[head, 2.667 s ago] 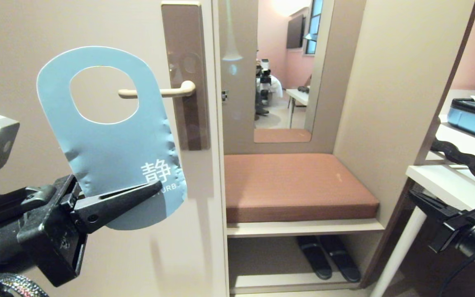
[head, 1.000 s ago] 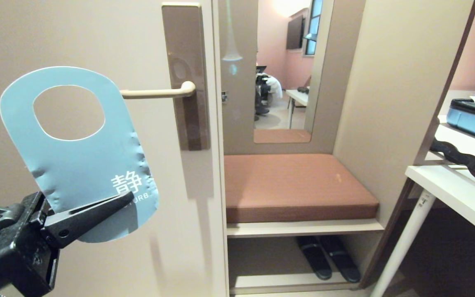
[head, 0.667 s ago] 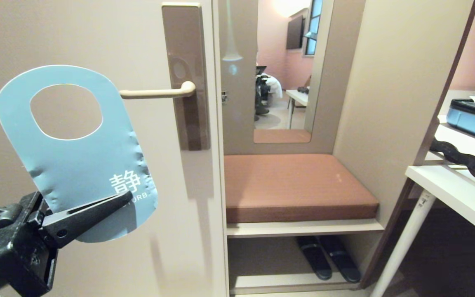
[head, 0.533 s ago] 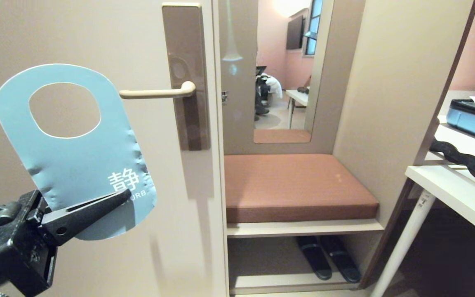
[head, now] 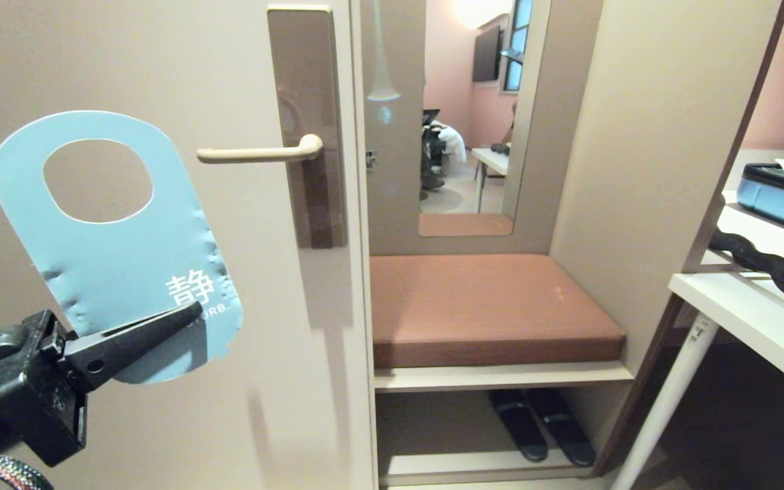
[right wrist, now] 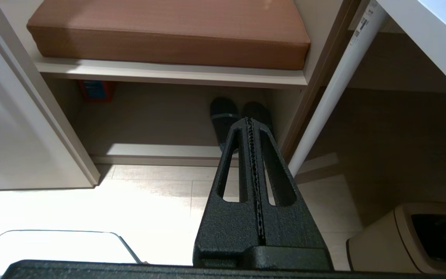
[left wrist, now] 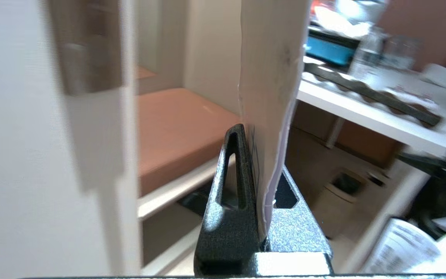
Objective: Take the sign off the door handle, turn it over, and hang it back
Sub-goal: Hang the sign back with the other side facing out
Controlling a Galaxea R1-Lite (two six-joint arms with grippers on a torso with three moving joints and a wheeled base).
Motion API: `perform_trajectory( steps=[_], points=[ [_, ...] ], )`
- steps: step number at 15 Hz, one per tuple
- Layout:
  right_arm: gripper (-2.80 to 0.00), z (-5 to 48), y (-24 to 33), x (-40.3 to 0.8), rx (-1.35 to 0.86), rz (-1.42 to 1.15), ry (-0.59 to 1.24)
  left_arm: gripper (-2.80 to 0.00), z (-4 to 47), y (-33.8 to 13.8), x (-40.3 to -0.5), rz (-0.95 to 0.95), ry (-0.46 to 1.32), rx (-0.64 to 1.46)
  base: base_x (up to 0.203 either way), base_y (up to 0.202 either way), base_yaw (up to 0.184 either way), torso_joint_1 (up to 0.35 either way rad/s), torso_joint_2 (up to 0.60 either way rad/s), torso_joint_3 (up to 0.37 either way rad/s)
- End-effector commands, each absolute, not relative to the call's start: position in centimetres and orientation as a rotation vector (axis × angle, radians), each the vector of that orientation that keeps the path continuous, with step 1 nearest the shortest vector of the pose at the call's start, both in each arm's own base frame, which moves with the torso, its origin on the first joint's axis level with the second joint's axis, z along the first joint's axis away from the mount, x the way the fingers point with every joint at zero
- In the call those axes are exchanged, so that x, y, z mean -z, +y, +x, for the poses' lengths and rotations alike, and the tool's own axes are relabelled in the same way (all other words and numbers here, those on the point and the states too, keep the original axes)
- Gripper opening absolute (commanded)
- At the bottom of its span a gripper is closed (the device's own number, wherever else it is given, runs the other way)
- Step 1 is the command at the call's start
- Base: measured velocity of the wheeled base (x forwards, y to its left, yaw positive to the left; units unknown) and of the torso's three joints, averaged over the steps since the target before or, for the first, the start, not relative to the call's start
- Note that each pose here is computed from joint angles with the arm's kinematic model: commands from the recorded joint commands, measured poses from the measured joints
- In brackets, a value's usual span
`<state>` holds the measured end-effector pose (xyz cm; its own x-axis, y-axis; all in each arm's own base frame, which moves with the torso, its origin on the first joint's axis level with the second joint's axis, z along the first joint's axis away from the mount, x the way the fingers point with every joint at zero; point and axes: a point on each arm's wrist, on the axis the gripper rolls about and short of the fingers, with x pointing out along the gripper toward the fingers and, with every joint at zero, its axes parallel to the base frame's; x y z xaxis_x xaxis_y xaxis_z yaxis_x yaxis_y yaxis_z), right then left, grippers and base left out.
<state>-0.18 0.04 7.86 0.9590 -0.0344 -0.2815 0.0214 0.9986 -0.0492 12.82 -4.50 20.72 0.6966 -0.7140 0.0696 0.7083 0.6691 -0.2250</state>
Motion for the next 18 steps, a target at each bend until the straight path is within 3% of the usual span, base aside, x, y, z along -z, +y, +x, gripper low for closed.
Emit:
perform_trajectory(
  steps=[1,7,18],
  points=[
    [-2.80,-0.6,0.0,-7.8,-0.023,-0.054,0.235,-2.80,13.2,-3.8,-21.0,-0.241,0.008,0.746,0.000,0.000,0.000,0.000,0.00,0.000],
    [-2.80,-2.3,0.0,-7.5,-0.023,-0.055,0.006,-2.80,13.8,-2.5,-21.1,-0.236,-0.019,0.571,0.000,0.000,0.000,0.000,0.00,0.000],
    [-2.80,-2.3,0.0,-7.5,-0.023,-0.055,-0.001,-2.80,15.3,-1.3,-21.0,-0.146,0.055,0.311,0.000,0.000,0.000,0.000,0.00,0.000]
  ],
)
